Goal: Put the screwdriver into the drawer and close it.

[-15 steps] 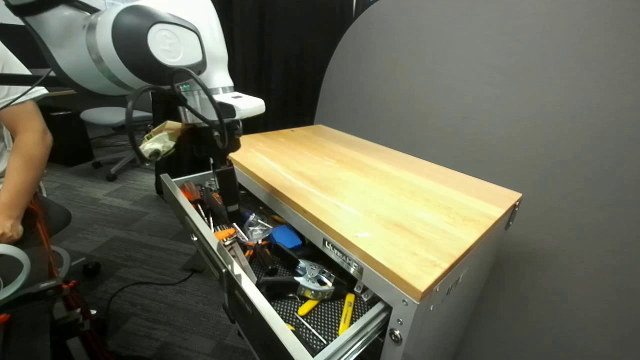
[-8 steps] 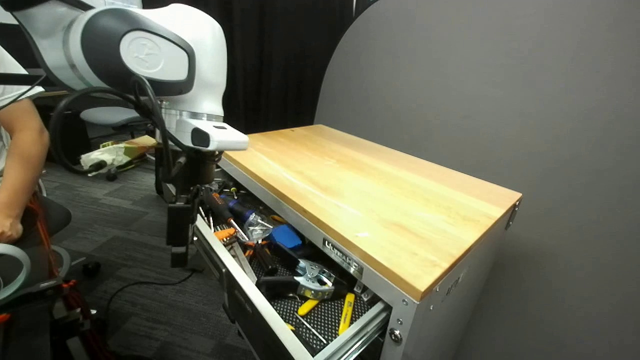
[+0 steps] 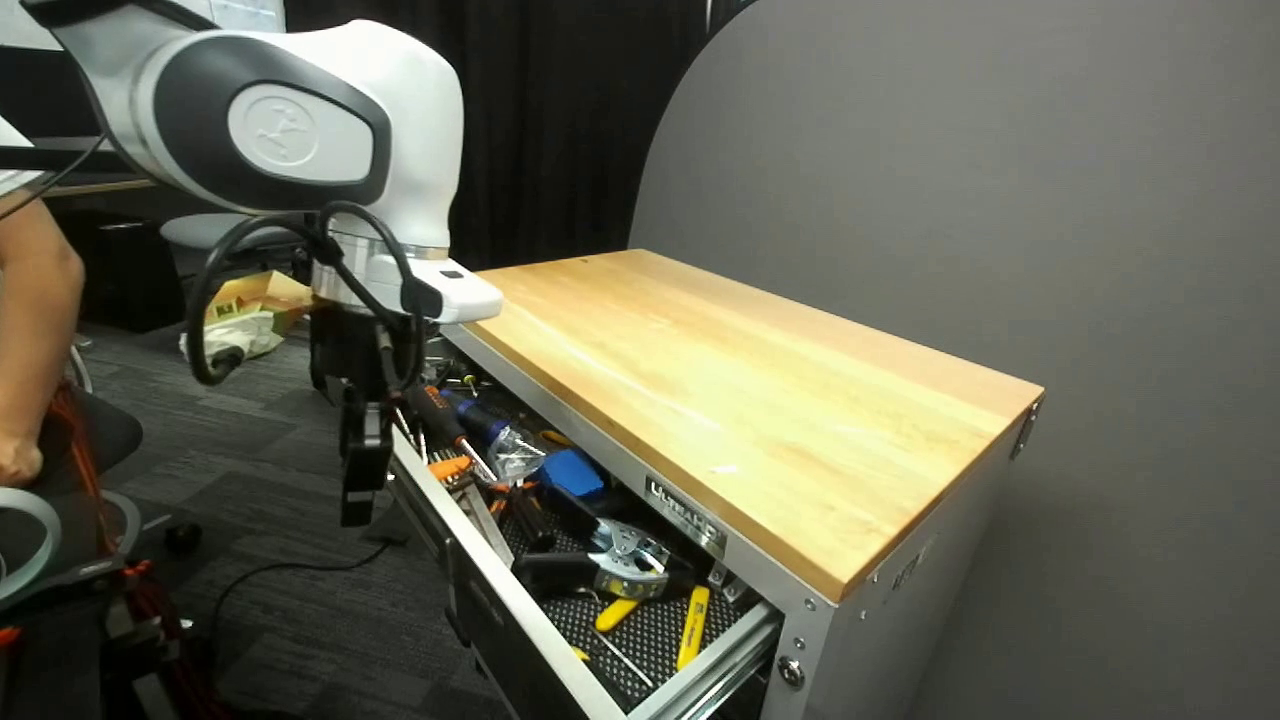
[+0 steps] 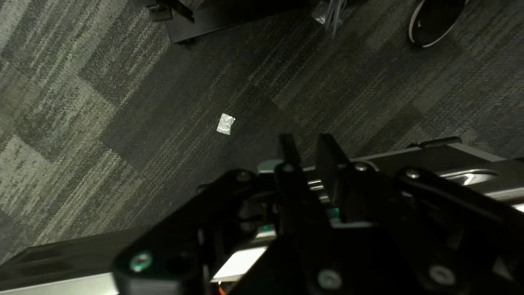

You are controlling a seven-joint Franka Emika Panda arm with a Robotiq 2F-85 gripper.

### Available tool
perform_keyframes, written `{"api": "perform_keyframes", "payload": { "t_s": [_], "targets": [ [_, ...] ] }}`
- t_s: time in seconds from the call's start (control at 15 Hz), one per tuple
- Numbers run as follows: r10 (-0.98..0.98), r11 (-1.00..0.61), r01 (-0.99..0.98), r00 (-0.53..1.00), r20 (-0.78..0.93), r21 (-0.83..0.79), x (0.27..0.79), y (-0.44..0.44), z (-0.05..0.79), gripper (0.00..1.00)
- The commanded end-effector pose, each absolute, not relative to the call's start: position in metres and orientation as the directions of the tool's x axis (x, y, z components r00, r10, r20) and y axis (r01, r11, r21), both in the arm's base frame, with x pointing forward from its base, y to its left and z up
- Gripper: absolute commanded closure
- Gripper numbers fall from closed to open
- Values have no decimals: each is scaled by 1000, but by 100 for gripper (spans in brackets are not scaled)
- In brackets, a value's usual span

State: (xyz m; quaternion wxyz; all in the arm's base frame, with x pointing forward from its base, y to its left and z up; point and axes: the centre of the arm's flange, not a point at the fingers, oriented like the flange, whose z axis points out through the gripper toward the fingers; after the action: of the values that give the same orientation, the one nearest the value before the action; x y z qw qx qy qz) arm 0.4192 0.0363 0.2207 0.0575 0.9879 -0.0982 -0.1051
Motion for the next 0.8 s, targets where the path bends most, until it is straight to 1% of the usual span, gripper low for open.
{"api": "perform_keyframes", "payload": {
  "t_s": [0.0,0.2,0.73],
  "targets": [
    [-155,-985,-146,982,-105,93,434,35,227,100],
    [-156,-987,-153,986,-61,52,443,31,228,100],
    [-161,-987,-158,974,-157,32,444,9,202,100]
  ]
}}
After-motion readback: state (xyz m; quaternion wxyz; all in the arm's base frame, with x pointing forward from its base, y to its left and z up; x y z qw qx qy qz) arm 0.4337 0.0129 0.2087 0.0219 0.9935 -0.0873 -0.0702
